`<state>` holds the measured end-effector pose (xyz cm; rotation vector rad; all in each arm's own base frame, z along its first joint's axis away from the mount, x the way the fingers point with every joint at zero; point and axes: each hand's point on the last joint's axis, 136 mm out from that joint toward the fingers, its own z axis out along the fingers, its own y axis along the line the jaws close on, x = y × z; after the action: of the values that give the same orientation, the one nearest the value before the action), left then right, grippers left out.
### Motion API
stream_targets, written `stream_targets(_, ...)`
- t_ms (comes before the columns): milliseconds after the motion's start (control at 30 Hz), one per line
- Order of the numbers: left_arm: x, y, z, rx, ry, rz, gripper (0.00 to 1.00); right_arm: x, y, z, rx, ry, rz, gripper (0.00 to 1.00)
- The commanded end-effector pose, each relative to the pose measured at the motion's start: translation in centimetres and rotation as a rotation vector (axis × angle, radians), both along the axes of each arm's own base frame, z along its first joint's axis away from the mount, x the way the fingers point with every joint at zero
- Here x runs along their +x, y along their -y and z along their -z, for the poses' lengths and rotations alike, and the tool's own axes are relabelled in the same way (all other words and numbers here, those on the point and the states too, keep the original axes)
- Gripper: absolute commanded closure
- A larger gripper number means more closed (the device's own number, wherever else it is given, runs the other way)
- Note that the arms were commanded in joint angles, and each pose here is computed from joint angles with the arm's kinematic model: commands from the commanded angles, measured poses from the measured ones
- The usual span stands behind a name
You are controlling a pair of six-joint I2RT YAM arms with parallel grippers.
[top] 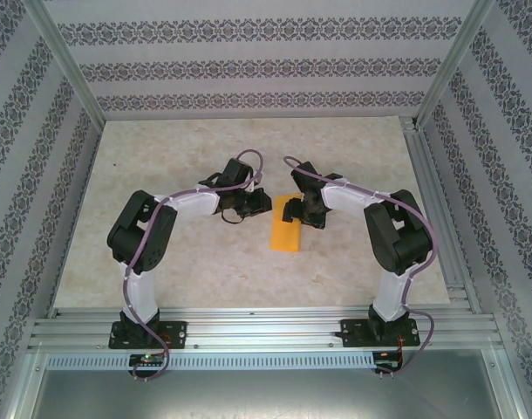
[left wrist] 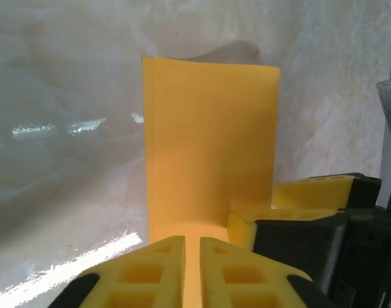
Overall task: Fold a paper plane with a square sheet of paper (pick it up from the middle)
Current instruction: Hold the square sheet of paper at the center of the table.
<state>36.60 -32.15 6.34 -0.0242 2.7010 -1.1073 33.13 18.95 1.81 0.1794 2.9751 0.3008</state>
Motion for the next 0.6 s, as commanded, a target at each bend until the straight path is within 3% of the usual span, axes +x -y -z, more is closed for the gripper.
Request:
stream_targets(0, -0.1, 1.7, -0.1, -0.040, -0.025, 0.022, 0.88, -0.8, 1.2, 1.2, -0.063, -0.041, 0.016, 0.26)
stream_targets(567, -1.2, 3.6, 2.9, -0.028, -0.099, 0.053, 0.95, -0.8, 1.2, 1.4, -0.064, -0.045, 0.018, 0.26)
